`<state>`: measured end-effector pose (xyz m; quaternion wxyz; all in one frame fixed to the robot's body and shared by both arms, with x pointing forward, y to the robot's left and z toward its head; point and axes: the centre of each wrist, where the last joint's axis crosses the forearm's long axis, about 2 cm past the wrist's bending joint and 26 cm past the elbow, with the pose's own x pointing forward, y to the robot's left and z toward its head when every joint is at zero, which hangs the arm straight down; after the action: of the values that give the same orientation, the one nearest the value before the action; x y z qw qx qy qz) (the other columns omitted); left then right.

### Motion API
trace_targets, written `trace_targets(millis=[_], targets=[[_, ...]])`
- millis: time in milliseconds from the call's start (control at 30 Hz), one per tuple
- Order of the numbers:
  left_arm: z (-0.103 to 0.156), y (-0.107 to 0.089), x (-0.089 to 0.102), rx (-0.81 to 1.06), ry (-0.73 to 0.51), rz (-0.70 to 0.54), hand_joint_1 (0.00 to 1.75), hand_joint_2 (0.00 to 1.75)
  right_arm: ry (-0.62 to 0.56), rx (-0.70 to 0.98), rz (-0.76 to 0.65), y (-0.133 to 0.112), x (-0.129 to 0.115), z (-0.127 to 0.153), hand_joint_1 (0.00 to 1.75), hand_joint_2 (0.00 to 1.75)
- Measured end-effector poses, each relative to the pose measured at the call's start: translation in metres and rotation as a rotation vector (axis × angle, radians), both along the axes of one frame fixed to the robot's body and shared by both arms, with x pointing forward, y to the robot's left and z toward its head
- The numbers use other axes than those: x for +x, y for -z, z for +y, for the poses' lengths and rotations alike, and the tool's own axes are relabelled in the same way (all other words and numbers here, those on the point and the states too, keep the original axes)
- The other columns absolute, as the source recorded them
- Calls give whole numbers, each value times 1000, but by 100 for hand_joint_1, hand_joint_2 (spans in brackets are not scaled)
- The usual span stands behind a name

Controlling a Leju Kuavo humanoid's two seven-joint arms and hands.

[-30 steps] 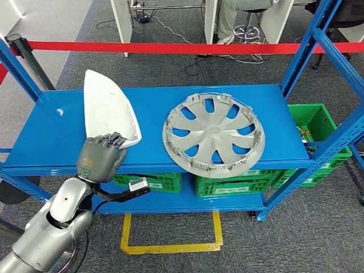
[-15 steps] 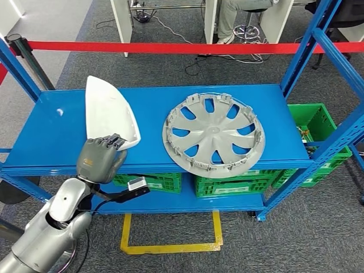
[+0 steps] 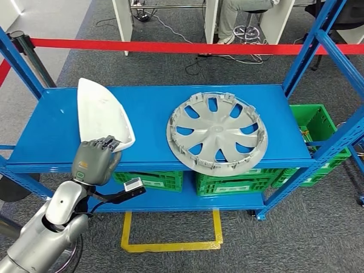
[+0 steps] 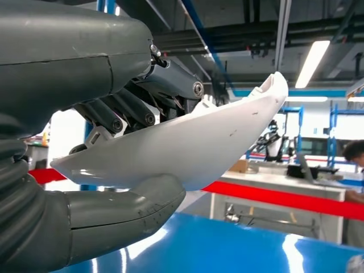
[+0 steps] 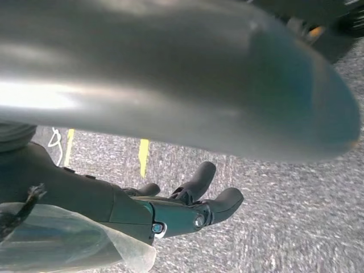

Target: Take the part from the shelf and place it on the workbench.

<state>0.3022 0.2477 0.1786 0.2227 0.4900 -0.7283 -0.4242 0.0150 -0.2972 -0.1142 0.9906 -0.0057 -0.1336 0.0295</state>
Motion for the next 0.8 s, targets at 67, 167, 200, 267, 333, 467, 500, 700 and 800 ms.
trace_targets(millis=[67,167,200,267,333,467,500,700,800], targets=[[2,3,-2,0,-7,11,175,175,0,0,1,0,-1,0,0,0],[4,5,-4,0,-14,17,175,175,0,-3,-3,0,1,1,0,0],[5,6,-4,1,-19,18,175,175,1,-5,-5,0,2,1,0,0],[10,7,-5,2,-32,22,175,175,2,-9,-7,0,4,5,0,0],[16,9,-7,5,-46,28,175,175,3,-9,-6,0,4,10,0,0],[27,13,-10,14,-73,37,175,175,3,-9,-4,0,4,16,0,0],[29,15,-11,16,-78,42,175,175,3,-9,-2,0,4,16,0,0],[39,20,-15,23,-105,59,175,175,0,-9,13,-1,8,23,0,0],[44,21,-16,25,-118,63,175,175,0,-10,17,-1,7,24,0,0]])
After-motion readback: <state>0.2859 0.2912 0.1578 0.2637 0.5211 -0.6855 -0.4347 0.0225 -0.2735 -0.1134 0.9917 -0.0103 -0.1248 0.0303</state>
